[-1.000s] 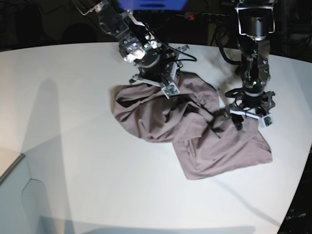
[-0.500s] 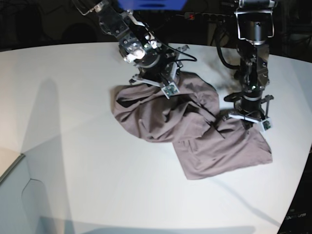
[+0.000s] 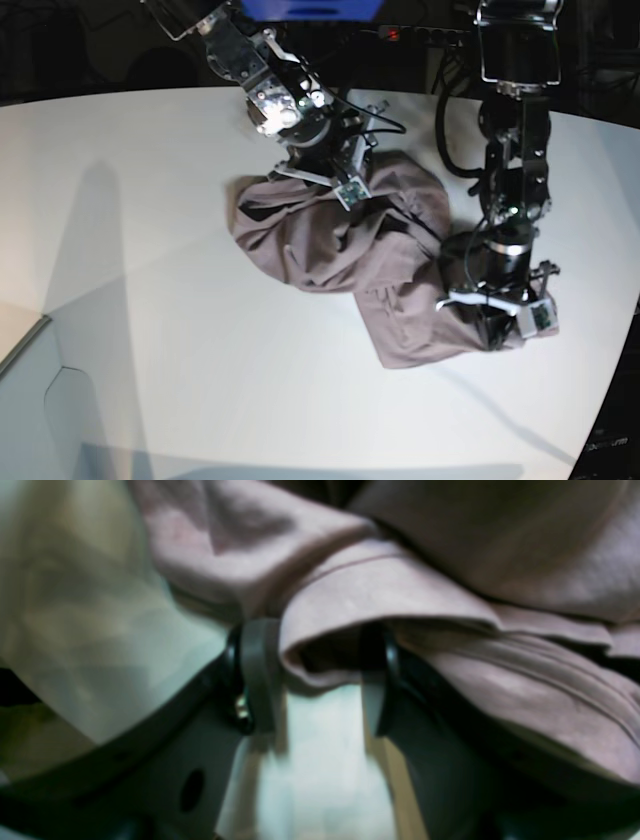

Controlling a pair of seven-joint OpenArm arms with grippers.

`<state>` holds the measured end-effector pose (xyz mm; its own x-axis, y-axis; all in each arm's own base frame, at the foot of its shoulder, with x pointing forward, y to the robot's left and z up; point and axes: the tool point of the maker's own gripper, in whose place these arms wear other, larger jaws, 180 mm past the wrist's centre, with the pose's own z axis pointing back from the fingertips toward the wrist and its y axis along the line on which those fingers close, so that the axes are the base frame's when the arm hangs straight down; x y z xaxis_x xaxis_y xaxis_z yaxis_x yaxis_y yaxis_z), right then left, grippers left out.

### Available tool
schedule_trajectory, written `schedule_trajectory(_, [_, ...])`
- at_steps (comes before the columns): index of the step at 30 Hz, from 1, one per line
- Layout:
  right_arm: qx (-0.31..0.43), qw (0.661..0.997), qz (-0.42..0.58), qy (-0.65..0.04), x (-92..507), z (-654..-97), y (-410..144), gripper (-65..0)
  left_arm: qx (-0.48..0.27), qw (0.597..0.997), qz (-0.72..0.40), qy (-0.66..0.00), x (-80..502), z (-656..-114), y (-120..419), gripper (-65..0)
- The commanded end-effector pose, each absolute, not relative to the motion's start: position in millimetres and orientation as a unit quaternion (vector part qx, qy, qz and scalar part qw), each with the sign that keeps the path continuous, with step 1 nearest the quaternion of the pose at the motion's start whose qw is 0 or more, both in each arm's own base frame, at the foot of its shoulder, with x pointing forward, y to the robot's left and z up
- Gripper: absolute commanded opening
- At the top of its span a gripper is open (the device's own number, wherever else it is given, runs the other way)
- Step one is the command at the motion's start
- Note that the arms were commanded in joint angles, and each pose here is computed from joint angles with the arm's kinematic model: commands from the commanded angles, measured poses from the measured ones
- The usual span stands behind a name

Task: Layout the t-shirt on the table in an organized manner, then fold the t-shirt properly
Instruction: 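Pull the grasped fold away from the right gripper to spread the shirt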

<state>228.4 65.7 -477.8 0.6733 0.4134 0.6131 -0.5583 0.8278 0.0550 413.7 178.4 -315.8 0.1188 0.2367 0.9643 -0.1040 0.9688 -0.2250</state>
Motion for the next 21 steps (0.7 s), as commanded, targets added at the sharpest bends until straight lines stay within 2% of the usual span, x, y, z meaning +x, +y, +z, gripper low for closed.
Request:
schedule_trajectory(1, [0.115,0.913,0.272,-0.283,222.2,-482.8,63.1,-39.1,-0.059,0.708,0.102,-0.697,433.3,-276.2,172.6,-65.0])
schedule_trajectory(10, [0.096,0.916,0.279,-0.271,216.3,-492.3,42.1,-39.1,-0.121,0.614,0.055,-0.778,494.3,-151.8,108.8,-65.0])
schedule_trajectory(12, [0.097,0.918,0.278,-0.267,210.4,-495.1,41.0,-39.1,-0.127,0.603,0.042,-0.786,504.8,-134.1,99.0,-65.0])
schedule_trajectory(16, [0.098,0.92,0.276,-0.26,203.3,-498.4,39.8,-39.1,-0.13,0.61,0.027,-0.781,528.9,-127.2,86.1,-64.9])
schedule_trajectory(21, [0.101,0.922,0.274,-0.253,195.1,-501.3,41.0,-39.0,-0.147,0.643,0.009,-0.751,554.8,-145.3,48.7,-64.9])
